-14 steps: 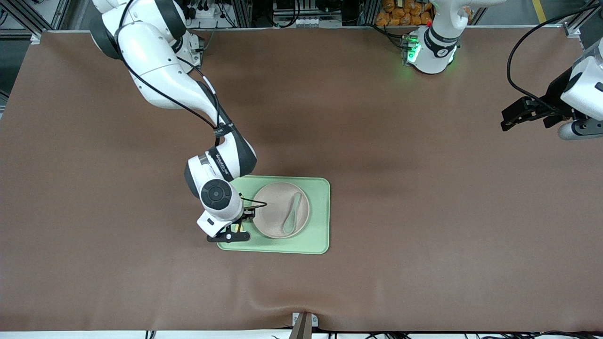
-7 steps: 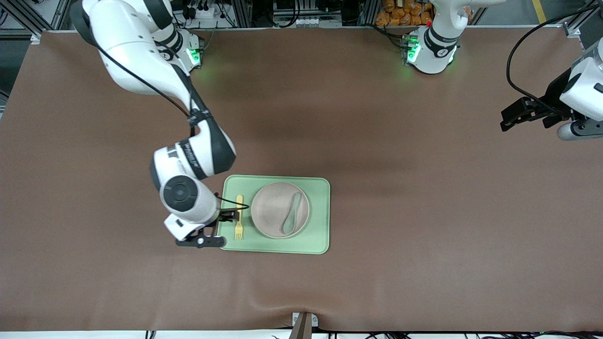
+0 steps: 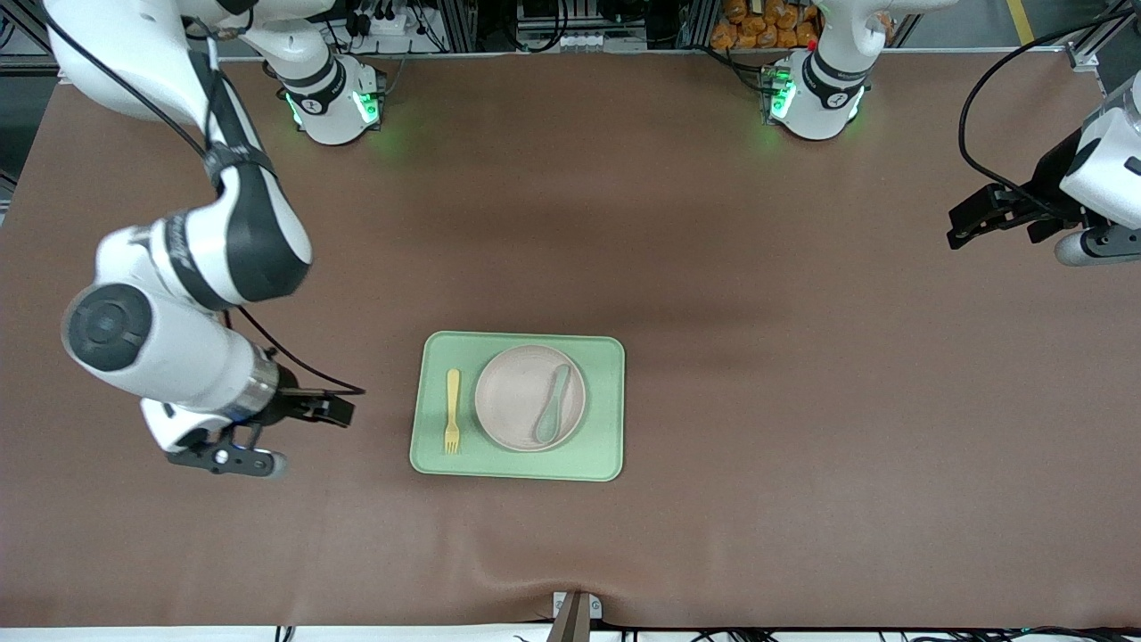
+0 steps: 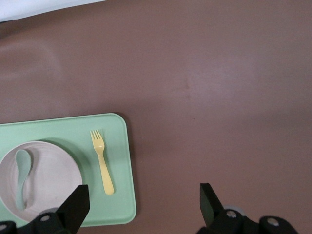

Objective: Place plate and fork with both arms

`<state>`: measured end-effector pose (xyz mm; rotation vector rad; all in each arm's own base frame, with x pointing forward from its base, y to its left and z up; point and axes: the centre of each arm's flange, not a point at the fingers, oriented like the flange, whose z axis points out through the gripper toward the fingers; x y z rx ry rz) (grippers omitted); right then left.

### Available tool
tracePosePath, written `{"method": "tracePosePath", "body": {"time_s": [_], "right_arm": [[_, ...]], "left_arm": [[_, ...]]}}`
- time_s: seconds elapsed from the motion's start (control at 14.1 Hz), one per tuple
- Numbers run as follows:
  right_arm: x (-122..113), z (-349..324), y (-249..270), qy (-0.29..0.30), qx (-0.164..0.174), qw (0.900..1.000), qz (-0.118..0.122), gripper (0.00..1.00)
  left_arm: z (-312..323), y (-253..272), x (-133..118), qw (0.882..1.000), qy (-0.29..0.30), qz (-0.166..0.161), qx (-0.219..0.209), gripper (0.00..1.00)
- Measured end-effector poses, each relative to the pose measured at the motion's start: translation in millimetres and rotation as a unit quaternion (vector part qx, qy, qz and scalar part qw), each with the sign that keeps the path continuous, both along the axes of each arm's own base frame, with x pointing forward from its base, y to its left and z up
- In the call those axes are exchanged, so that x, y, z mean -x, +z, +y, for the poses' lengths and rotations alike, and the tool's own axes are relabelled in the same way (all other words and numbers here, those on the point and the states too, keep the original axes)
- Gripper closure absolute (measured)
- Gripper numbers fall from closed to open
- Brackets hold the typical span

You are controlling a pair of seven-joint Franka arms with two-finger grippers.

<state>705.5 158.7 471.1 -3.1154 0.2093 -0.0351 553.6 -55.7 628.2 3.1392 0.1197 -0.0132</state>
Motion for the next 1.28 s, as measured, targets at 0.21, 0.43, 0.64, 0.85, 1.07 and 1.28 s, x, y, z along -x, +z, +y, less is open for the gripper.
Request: {"method": "tracePosePath", "body": {"time_s": [0.21, 0.43, 0.64, 0.85, 1.07, 1.28], "right_arm": [[21, -11, 52, 0.006, 0.007, 1.000, 0.001, 0.00], [42, -36, 104, 0.018, 0.001, 1.000, -0.007, 0.00], [59, -85, 145, 0.020, -0.034, 0.999, -0.013, 0.00], [93, -104, 173, 0.012, -0.028, 1.000, -0.006, 0.00], [134, -100, 183, 0.013, -0.019, 1.000, -0.020, 0.00], [160, -102, 182, 0.010, -0.013, 0.999, -0.031, 0.00]], "left_arm": [[2, 4, 2, 1.000, 0.002, -0.004, 0.000, 0.00], [4, 8, 4, 1.000, 0.004, -0.007, 0.000, 0.00], [6, 13, 7, 1.000, 0.005, -0.010, 0.001, 0.00], [7, 15, 8, 1.000, 0.007, -0.011, 0.001, 0.00], [10, 15, 8, 1.000, 0.009, -0.011, 0.001, 0.00], [12, 15, 8, 1.000, 0.011, -0.011, 0.001, 0.00]]}}
